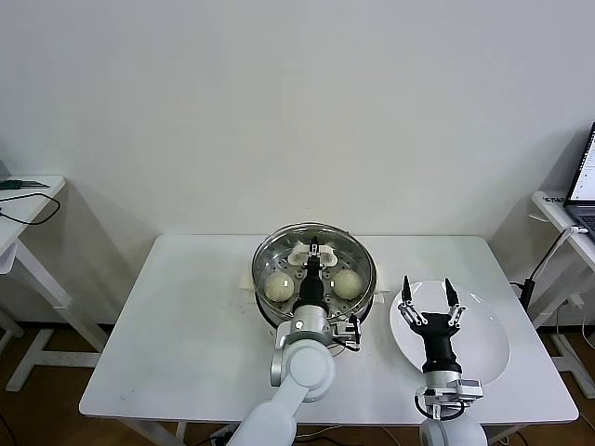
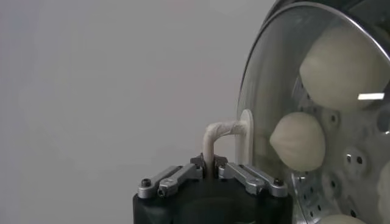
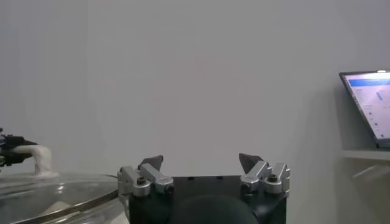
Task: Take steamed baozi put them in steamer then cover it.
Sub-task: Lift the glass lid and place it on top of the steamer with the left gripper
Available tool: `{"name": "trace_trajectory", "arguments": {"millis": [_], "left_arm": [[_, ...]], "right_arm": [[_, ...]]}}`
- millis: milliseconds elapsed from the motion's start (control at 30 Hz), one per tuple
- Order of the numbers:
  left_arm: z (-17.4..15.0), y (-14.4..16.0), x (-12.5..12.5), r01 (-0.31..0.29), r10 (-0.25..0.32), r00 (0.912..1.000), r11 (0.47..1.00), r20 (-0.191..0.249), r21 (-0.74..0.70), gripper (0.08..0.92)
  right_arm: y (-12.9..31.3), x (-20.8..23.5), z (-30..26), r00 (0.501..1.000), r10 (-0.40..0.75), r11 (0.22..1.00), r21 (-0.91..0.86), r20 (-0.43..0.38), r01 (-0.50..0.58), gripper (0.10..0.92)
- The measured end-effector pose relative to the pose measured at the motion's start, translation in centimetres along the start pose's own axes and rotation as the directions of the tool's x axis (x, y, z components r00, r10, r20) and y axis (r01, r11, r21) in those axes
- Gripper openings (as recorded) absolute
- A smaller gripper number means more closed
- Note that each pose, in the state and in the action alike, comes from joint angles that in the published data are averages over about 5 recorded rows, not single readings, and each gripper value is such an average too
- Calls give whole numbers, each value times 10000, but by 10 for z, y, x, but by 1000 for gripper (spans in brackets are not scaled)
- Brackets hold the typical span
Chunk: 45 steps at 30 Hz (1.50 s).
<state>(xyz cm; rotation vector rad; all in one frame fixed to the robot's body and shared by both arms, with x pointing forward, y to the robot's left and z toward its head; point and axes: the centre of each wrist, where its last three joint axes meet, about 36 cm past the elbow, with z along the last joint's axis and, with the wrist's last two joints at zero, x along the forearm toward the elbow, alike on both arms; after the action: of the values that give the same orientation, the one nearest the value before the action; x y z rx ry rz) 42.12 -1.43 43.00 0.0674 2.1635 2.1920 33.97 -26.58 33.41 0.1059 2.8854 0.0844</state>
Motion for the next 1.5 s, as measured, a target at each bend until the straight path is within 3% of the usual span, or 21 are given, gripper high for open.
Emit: {"name": "trace_trajectory", "arguments": {"millis": [1167,1267,1500], "left_arm": [[-1,-8,2,-47,48,9998,10000,199,-67,192],[-1,-8,3,-6,7,9997,10000,251,-62,241],[-2,-6,9,93,-94,9992,10000,377,28,445]], "right_arm": [[-2,0,2,10000,-47,9999,133,-36,47,823],[-2,0,2,10000,-56,9999,140,-32,56,823],[-2,0,2,10000,-92,9998,152,-28,93,823]]}}
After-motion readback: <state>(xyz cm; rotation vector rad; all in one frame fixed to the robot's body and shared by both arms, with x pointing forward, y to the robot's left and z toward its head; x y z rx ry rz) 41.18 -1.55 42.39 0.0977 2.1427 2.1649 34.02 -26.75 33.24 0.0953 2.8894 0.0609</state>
